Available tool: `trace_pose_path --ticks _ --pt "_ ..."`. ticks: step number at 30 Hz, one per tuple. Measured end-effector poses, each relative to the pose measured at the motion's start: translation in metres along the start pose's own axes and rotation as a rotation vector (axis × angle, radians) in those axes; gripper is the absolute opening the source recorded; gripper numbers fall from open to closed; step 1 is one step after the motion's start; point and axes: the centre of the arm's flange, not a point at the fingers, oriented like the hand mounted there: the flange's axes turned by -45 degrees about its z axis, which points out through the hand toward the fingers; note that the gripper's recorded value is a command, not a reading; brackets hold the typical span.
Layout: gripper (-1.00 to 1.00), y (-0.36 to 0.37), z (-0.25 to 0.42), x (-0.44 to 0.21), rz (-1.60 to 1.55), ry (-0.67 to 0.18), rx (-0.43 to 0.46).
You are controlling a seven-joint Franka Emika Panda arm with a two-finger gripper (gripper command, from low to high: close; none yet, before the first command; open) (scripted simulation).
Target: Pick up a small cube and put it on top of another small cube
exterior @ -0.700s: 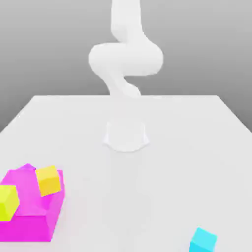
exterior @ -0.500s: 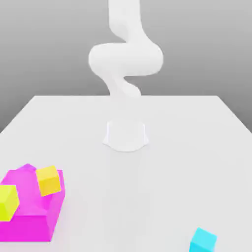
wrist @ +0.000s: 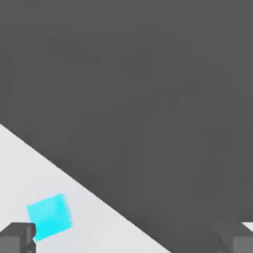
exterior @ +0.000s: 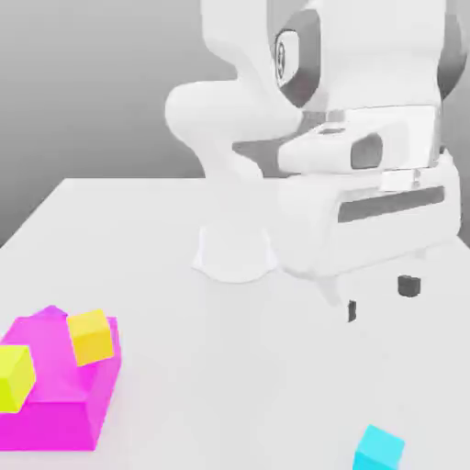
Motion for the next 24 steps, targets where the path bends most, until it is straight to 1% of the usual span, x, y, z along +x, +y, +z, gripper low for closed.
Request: trace_pose_path --ticks 7,12,13,19,24 --pt "0.0 -0.05 0.124 -0.014 -0.211 -0.141 0.108" --pt "0.0 -0.064 0.196 -0.027 -0.242 -0.159 0.125" --pt "-1.0 -0.065 0.203 -0.028 -0.243 -0.16 0.125" --pt "-1.0 -0.066 0.206 -0.029 -0.243 -0.161 0.126" --pt "-1.0 -0.06 0.154 -0.02 -0.243 -0.16 0.126"
